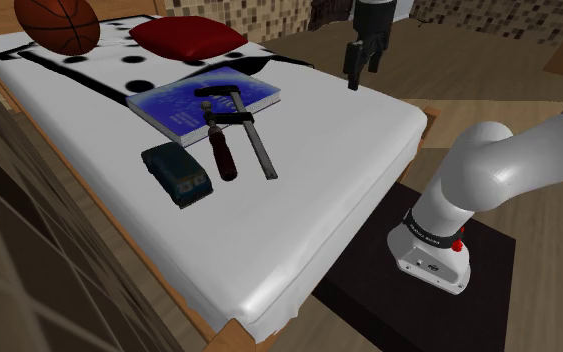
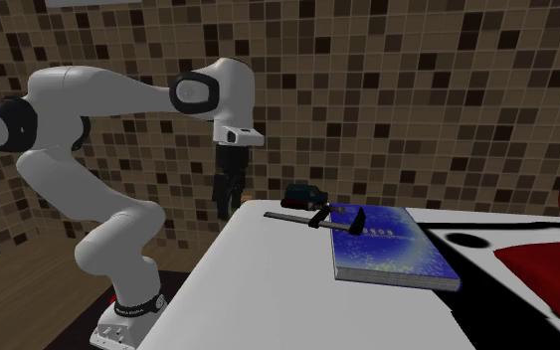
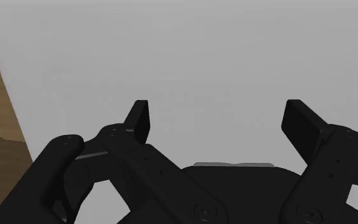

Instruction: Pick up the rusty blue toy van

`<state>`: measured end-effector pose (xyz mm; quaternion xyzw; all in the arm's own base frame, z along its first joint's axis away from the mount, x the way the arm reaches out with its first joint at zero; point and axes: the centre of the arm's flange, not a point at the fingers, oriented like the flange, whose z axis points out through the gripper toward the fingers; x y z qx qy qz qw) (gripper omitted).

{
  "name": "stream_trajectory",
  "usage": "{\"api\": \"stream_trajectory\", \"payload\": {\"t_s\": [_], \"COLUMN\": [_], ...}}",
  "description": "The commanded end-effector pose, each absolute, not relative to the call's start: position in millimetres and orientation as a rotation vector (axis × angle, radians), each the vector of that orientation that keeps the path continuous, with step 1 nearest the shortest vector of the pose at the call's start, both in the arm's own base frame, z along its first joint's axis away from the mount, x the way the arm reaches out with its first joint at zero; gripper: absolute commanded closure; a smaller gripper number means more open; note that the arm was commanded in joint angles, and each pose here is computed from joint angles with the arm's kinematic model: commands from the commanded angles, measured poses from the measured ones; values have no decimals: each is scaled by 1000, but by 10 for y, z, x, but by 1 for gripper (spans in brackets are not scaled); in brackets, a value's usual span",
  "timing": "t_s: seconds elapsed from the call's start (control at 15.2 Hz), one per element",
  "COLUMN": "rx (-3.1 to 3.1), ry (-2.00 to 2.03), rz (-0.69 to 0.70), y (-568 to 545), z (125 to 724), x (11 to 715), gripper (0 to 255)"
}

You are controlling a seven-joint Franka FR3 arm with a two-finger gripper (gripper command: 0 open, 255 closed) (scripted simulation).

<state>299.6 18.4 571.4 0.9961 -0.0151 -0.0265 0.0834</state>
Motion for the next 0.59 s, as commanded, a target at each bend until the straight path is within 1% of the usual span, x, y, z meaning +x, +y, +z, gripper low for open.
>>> {"api": "stream_trajectory", "payload": {"t_s": [0.0, 0.53], "rx": [2973, 2979], "ry": [-45, 76], "rz": [-79, 8], "y": [184, 1165], "z": [5714, 5556], "x": [2996, 3235], "gripper": [0, 0]}}
